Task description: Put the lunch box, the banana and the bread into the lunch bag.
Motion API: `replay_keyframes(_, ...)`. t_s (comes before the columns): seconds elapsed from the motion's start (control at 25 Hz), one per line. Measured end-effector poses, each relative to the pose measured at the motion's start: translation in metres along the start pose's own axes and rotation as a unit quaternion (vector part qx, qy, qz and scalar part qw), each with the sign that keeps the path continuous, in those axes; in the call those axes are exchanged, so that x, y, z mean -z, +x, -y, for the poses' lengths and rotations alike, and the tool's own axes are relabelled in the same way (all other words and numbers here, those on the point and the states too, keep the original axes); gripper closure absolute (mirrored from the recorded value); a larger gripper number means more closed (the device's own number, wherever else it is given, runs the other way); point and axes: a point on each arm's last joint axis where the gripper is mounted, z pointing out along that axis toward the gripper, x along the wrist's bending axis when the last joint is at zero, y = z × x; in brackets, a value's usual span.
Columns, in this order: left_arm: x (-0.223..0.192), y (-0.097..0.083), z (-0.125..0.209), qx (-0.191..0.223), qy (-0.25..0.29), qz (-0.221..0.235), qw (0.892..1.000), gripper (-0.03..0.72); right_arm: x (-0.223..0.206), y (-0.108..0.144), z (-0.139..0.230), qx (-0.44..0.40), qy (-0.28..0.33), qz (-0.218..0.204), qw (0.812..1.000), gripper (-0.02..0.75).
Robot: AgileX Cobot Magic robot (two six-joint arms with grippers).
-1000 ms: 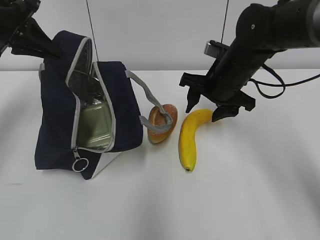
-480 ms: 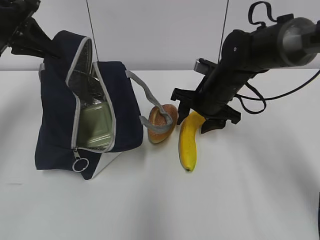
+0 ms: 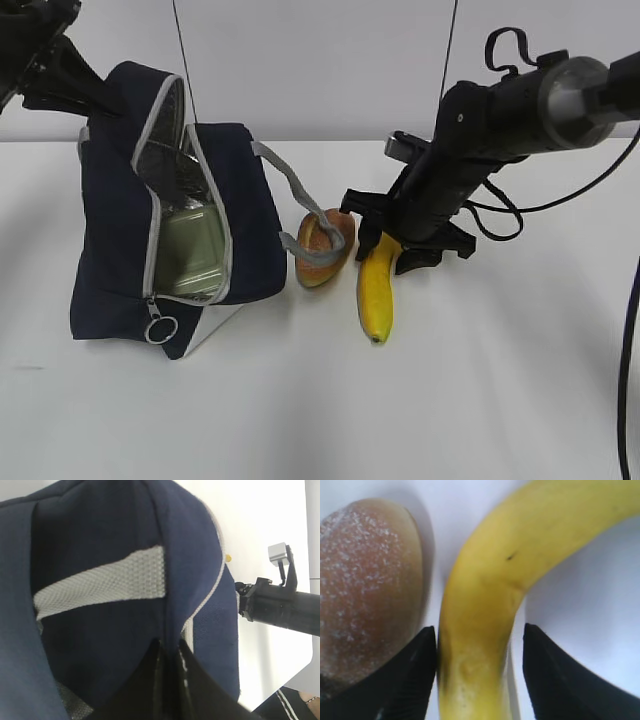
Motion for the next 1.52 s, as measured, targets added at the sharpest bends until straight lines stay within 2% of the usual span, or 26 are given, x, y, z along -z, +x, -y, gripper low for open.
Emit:
replay_keyframes(0.16,0.0,0.0,0.0,0.0,0.0,0.0,1.0,0.703,-0.001,0.0,-0.001,0.003,-0.006,-0.002,1.0,0.319)
replay_keyframes(0.36,0.0,0.0,0.0,0.0,0.0,0.0,1.0,0.703,-0.001,0.001,-0.002,0.009,-0.009,-0.004,1.0,0.429)
replay_keyframes(0.56,0.0,0.0,0.0,0.0,0.0,0.0,1.0,0.703,-0.001,0.001,-0.002,0.018,-0.01,-0.004,1.0,0.435)
replay_keyframes(0.72,0.0,0.0,0.0,0.0,0.0,0.0,1.0,0.703,0.005,0.002,-0.001,0.059,0.01,0.003,0.998,0.435)
replay_keyframes(0.96,0.0,0.0,0.0,0.0,0.0,0.0,1.0,0.703,0.06,0.019,-0.013,0.146,0.018,0.024,0.989,0.434)
replay_keyframes(1.08,0.0,0.0,0.0,0.0,0.0,0.0,1.0,0.703,0.102,0.032,-0.021,0.183,0.004,0.028,0.983,0.434)
replay_keyframes(1.16,0.0,0.0,0.0,0.0,0.0,0.0,1.0,0.703,0.129,0.043,-0.025,0.201,-0.01,0.015,0.979,0.434)
replay_keyframes(1.36,0.0,0.0,0.0,0.0,0.0,0.0,1.0,0.703,0.173,0.091,-0.018,0.266,-0.041,-0.057,0.961,0.434)
replay_keyframes(1.52,0.0,0.0,0.0,0.0,0.0,0.0,1.0,0.703,0.18,0.132,0.006,0.322,-0.061,-0.107,0.939,0.434)
